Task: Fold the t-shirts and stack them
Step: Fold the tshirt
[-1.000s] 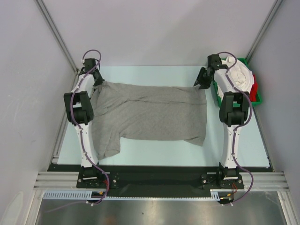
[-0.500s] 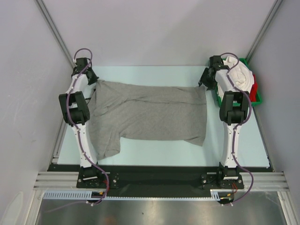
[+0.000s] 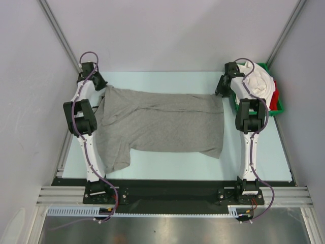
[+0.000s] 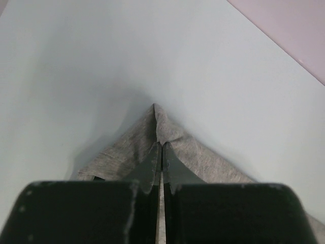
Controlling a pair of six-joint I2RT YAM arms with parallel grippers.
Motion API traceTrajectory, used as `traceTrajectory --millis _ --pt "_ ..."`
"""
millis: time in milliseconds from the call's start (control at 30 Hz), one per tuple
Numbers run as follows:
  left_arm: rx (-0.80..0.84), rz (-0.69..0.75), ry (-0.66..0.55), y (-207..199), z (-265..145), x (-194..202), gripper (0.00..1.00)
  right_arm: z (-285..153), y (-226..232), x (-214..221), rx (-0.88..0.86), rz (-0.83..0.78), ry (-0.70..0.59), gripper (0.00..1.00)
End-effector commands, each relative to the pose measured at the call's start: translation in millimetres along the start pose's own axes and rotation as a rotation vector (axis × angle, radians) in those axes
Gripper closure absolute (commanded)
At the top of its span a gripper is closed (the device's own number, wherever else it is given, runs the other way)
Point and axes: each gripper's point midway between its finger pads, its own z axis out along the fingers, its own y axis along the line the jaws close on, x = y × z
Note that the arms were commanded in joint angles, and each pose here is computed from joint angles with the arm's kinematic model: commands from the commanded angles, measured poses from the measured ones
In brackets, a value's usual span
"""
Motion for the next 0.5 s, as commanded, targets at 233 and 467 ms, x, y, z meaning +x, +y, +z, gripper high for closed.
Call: traceTrajectory --millis 233,467 --pt "-0.013 -0.080 -0.039 25 5 -14 1.00 16 -22 -6 0.137 0.058 -0.057 1.00" --pt "-0.037 -0.143 -0.058 48 12 -21 1.00 10 -50 -12 0.305 0.111 -0.122 1.00"
